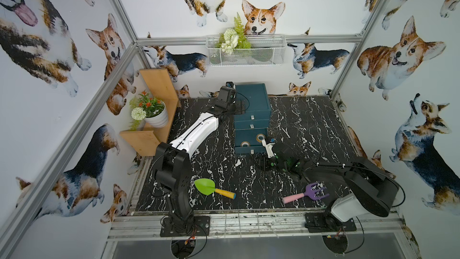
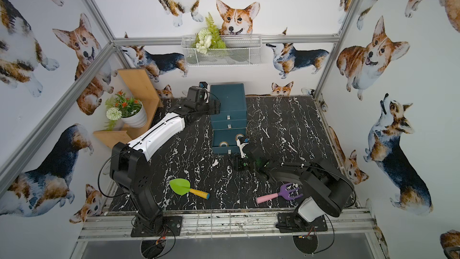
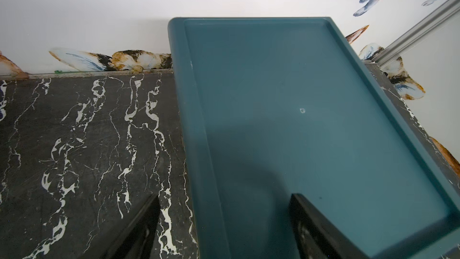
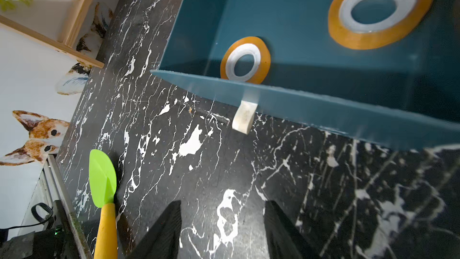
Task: Place the transparent tape into the drawer according to color
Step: Close the drawer of the storage box.
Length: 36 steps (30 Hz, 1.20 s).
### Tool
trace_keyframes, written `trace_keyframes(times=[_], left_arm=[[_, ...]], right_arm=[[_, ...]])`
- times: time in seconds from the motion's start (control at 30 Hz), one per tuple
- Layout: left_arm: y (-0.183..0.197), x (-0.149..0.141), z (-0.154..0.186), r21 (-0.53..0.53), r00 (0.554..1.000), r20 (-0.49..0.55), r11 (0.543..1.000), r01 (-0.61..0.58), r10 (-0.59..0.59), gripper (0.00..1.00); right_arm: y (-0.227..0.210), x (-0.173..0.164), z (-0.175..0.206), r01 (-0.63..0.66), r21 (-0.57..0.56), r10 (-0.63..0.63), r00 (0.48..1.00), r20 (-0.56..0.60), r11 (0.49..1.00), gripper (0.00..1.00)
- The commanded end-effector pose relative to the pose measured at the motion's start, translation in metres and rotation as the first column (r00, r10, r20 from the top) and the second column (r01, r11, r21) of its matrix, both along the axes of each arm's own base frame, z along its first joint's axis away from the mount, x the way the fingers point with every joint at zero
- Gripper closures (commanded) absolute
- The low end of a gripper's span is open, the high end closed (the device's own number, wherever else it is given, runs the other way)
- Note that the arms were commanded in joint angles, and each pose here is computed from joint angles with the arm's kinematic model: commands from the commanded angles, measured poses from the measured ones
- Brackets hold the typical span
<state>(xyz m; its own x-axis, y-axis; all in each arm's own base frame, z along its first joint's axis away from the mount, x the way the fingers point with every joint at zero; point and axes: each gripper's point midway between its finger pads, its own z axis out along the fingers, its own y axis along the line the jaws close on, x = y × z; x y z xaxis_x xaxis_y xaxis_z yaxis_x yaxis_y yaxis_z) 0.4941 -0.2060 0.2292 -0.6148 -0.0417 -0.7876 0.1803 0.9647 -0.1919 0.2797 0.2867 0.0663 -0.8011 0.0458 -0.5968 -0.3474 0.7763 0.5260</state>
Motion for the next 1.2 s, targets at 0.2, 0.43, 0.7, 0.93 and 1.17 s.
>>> trace_keyframes(times=[0.2,0.43,0.7,0.93,1.17], left_arm=[[0.009,-0.013,-0.030,0.081,0.996,-0.093,0.997,0.011,-0.004,0.14],[0.011,-0.014,-0.037,0.090,0.995,-0.104,0.996,0.014,-0.004,0.14],[0.009,-0.014,-0.044,0.094,0.993,-0.117,0.995,0.019,-0.008,0.15],[0.009,-0.013,-0.051,0.097,0.991,-0.131,0.995,0.022,-0.009,0.15],[0.007,-0.014,-0.059,0.094,0.989,-0.149,0.995,0.028,-0.014,0.15]], right_arm=[[0.022,0.046,-0.004,0.033,0.009,-0.034,0.996,0.080,0.999,0.47],[0.022,0.090,0.006,0.092,0.029,-0.095,0.983,0.159,0.995,0.48],[0.020,0.126,0.020,0.147,0.041,-0.152,0.954,0.260,0.988,0.49],[0.022,0.139,0.030,0.168,0.099,-0.192,0.918,0.346,0.981,0.51],[0.019,0.145,0.041,0.180,0.157,-0.231,0.873,0.429,0.971,0.54]])
